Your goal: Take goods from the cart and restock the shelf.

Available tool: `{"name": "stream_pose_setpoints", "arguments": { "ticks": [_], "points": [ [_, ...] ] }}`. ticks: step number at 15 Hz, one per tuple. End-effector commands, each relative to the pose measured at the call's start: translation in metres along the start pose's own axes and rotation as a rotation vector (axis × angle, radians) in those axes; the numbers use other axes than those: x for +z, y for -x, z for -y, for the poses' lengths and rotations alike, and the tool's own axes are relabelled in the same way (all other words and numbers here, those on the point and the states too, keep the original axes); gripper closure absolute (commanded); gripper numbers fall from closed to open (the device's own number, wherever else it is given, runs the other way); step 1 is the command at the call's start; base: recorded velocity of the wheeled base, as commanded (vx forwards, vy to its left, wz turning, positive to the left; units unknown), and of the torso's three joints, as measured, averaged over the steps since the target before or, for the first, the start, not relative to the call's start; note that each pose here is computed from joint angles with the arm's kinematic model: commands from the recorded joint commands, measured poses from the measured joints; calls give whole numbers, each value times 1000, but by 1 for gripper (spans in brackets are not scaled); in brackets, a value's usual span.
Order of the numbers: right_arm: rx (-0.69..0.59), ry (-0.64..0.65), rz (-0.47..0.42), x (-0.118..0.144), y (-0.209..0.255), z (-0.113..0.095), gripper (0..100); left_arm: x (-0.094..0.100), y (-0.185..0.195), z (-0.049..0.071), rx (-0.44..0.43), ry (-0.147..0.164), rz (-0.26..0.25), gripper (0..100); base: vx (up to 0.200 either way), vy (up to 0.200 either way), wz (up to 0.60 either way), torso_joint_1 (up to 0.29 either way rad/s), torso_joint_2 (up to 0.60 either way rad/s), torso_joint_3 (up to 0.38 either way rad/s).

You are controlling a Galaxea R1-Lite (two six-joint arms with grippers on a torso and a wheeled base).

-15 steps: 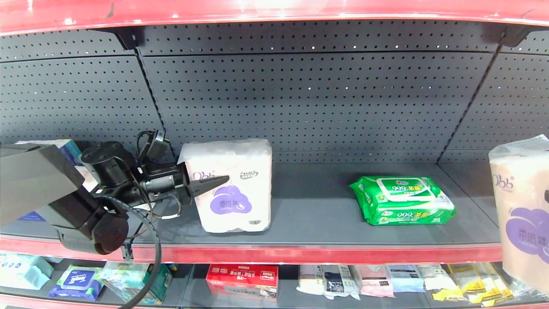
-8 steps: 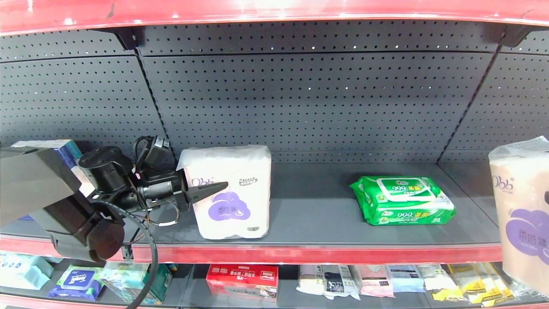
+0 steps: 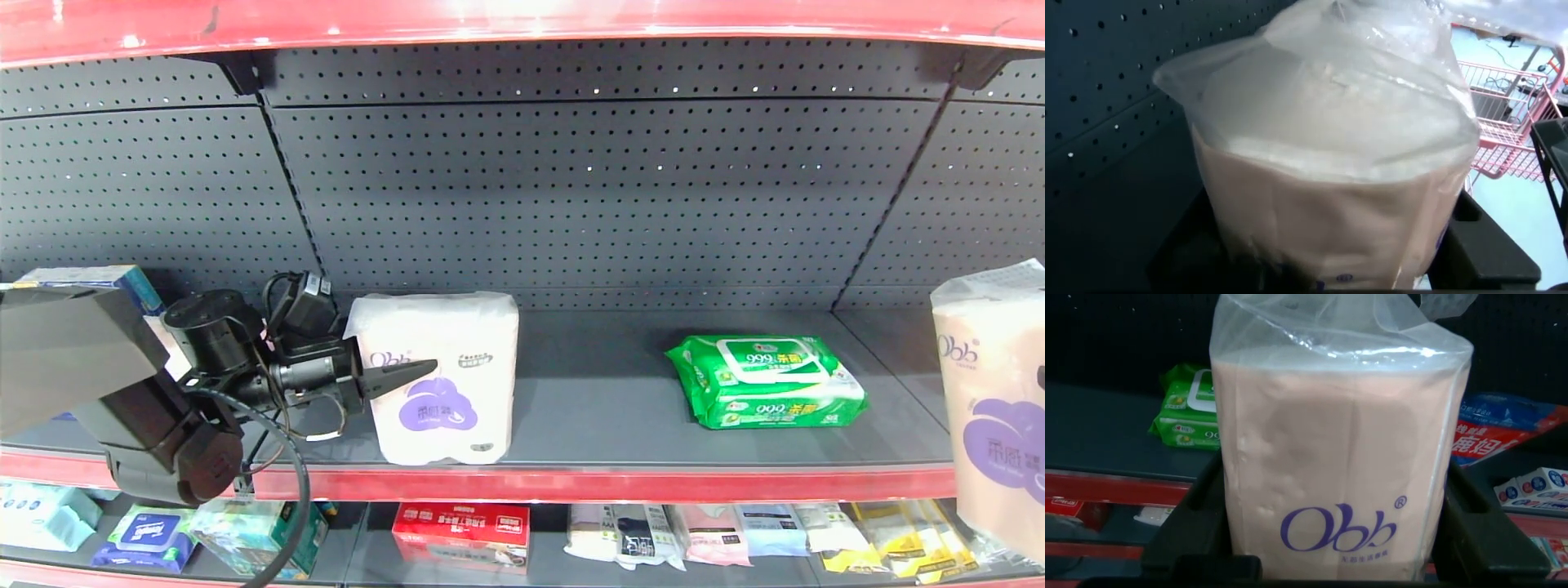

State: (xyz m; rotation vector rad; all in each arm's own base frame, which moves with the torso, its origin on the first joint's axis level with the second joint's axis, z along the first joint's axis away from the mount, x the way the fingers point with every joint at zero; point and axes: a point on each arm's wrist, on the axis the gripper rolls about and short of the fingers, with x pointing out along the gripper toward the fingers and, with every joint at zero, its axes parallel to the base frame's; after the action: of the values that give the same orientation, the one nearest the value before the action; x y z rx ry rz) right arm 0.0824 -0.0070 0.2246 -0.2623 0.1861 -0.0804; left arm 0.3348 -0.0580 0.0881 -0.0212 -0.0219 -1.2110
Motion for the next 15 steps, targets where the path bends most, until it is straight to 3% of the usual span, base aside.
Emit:
{"name": "stream_pose_setpoints", "arguments": {
  "ticks": [1, 15],
  "points": [
    [0, 1, 0, 0, 0, 0, 100, -6, -1, -2, -1, 9, -5, 100, 0, 0, 0, 0, 0, 0],
    [1, -1, -9, -1, -2, 0, 100, -11, -5, -3, -14, -34, -11, 100, 0, 0, 0, 0, 0, 0]
  ]
}}
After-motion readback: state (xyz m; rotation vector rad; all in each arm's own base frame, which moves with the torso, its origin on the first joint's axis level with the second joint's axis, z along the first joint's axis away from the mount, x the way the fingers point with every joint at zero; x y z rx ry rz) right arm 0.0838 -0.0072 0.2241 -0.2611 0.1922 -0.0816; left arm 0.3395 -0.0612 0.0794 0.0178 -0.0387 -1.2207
